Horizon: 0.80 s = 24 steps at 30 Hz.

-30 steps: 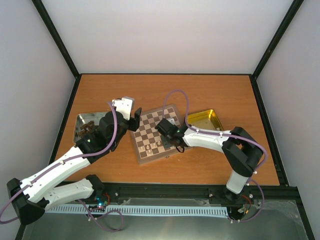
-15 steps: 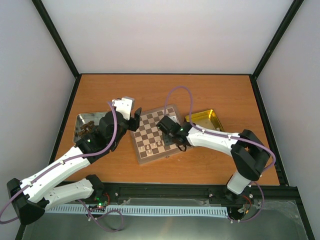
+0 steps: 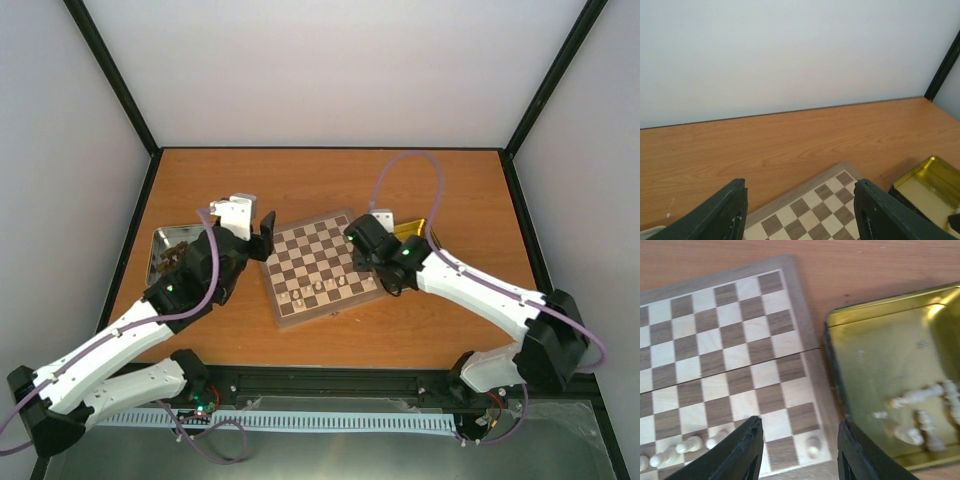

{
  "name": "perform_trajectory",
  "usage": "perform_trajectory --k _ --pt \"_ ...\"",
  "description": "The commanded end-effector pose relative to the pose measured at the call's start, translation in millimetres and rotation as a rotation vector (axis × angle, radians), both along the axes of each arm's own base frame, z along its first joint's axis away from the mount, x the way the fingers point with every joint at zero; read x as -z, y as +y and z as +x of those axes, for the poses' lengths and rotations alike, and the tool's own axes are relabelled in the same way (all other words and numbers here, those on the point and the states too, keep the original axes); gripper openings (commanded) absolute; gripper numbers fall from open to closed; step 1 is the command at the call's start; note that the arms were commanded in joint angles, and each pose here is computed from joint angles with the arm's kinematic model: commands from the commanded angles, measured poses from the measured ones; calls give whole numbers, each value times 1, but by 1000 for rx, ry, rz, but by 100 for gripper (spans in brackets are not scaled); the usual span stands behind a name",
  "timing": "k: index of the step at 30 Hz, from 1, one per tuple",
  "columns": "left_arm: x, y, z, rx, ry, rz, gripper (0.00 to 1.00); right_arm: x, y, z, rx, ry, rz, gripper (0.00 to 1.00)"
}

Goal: Set up the chess pieces on the board
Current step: Pick up the chess piece from the storage box.

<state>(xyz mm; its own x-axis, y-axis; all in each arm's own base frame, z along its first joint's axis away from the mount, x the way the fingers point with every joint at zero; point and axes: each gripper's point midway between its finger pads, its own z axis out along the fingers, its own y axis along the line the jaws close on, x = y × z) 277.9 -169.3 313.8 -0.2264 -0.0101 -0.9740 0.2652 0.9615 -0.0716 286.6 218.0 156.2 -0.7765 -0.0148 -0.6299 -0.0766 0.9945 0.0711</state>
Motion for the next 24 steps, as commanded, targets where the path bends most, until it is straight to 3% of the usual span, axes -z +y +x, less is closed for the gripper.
perform_trajectory --k 1,8,13,24 --pt "-44 25 -5 -88 -122 -128 61 -3 -49 -9 116 7 -56 43" --pt "-72 43 -14 -127 -206 -208 65 2 -103 -12 248 48 -43 49" --pt "-76 46 -11 -159 -213 -202 67 11 -110 -2 250 102 26 51" --pt "-57 43 -8 -157 -192 -166 68 41 -105 16 228 197 -23 37"
